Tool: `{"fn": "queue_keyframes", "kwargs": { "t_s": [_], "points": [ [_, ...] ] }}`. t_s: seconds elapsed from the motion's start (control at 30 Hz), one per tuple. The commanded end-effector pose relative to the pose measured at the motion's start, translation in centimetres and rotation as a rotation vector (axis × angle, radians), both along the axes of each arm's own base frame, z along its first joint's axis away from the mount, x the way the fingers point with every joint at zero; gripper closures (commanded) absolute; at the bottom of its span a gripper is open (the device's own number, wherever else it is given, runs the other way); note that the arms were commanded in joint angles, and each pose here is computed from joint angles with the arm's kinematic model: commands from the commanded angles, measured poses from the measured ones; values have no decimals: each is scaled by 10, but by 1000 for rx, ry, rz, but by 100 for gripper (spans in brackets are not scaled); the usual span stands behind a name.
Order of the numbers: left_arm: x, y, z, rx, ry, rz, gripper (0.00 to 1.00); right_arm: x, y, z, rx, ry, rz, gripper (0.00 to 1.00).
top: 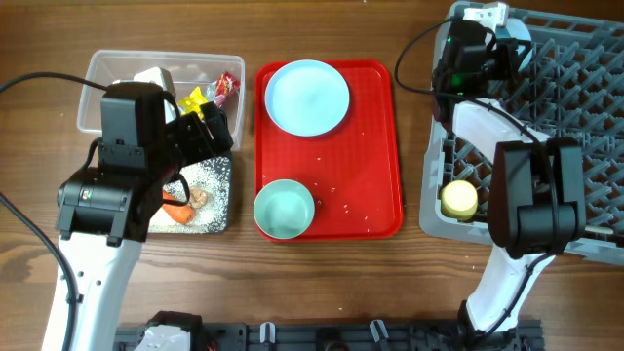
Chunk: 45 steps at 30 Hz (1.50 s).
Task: Sort waste into correct bins and load items into the dishwasher rack
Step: 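Carry the light-blue bowl with the right gripper into the dish rack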
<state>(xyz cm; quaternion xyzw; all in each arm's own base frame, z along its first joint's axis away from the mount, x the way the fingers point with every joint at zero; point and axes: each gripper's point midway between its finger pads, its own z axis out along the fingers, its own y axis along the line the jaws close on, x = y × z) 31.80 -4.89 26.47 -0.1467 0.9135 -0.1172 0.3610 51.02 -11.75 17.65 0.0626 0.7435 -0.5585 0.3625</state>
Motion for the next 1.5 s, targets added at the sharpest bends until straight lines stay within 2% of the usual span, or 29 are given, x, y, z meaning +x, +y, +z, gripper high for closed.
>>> {"fn": "queue_keyframes", "kwargs": {
  "t_s": [0.0, 0.27, 0.47, 0.57, 0.9, 0.97, 1.03, 1.13, 1.4, 1.47],
  "points": [
    [0, -1, 2, -10, -4, -1, 0, 6, 0, -13, 24, -17, 10, 96],
    [0, -1, 2, -10, -4, -1, 0, 9, 2, -13, 29, -17, 28, 94],
    [0, -1, 2, -11, -4, -1, 0, 18, 19, -16, 43, -11, 99, 73],
    [0, -1, 2, -10, -4, -1, 0, 20, 28, -16, 42, -6, 119, 57],
    [0, -1, 2, -11, -4, -1, 0, 20, 35, -18, 37, 11, 129, 32],
    [0, -1, 2, -11, -4, -1, 0, 21, 39, -23, 42, 39, 148, 24],
    [0, -1, 2, -11, -4, -1, 0, 24, 56, -38, 55, 119, 217, 11],
    [0, -1, 2, -11, -4, -1, 0, 24, 75, -45, 85, 123, 252, 2],
    [0, -1, 2, -11, -4, -1, 0, 23, 80, -43, 112, 64, 237, 0],
    [0, -1, 2, -10, -4, -1, 0, 20, 77, -35, 133, -3, 202, 0]
  ]
}}
